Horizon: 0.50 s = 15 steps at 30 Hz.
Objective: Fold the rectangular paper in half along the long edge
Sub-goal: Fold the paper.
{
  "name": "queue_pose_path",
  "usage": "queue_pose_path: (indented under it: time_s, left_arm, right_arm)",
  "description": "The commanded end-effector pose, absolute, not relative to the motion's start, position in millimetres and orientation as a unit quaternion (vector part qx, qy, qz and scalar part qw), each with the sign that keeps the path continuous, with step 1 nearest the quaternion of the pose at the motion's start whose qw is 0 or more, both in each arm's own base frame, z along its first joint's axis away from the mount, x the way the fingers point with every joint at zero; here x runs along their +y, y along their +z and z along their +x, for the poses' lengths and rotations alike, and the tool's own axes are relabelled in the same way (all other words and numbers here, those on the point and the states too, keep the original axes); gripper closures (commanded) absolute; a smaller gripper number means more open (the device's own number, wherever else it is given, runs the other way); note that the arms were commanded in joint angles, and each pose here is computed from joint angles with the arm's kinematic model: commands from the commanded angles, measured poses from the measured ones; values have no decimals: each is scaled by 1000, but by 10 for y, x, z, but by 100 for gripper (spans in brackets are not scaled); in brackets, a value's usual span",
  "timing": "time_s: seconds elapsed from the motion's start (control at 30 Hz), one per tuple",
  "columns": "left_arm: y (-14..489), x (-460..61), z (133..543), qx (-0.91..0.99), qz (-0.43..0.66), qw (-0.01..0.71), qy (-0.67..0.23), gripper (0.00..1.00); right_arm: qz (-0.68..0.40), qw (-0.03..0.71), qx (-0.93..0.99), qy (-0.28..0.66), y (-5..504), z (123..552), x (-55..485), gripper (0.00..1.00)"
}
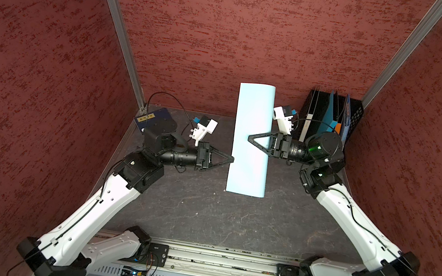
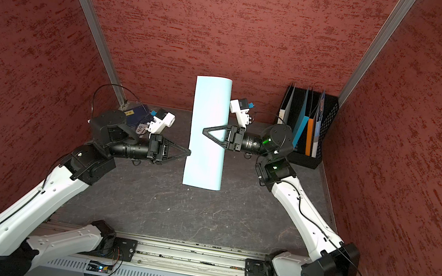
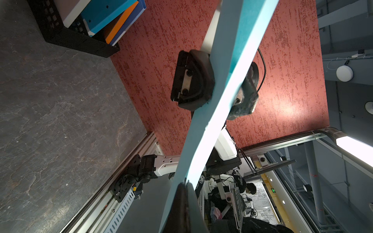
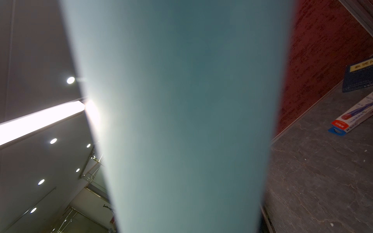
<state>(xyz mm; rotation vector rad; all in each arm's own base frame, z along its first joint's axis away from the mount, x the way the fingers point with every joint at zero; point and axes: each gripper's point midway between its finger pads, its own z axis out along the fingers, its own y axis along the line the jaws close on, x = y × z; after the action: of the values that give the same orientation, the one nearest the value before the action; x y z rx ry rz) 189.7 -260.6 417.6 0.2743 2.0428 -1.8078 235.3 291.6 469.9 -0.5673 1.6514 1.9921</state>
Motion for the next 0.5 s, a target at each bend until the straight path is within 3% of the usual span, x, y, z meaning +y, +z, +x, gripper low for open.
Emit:
queue_pose_path:
  time_s: [0.0,0.3,0.47]
  left_arm:
    - [4284,-2589,1876,721,112,213,-650,97]
    - [4292,-2598,1879,715,114,213,-656,83]
    - [4310,-2598,1883,714,114,215,-657,80]
  right_arm:
    - [-213,252,604,726,4685,2341,2891,66]
    - [-208,254,604,726,4655,2385,2905,68]
    - [-203,250,601,731,4635,2427,2924,63]
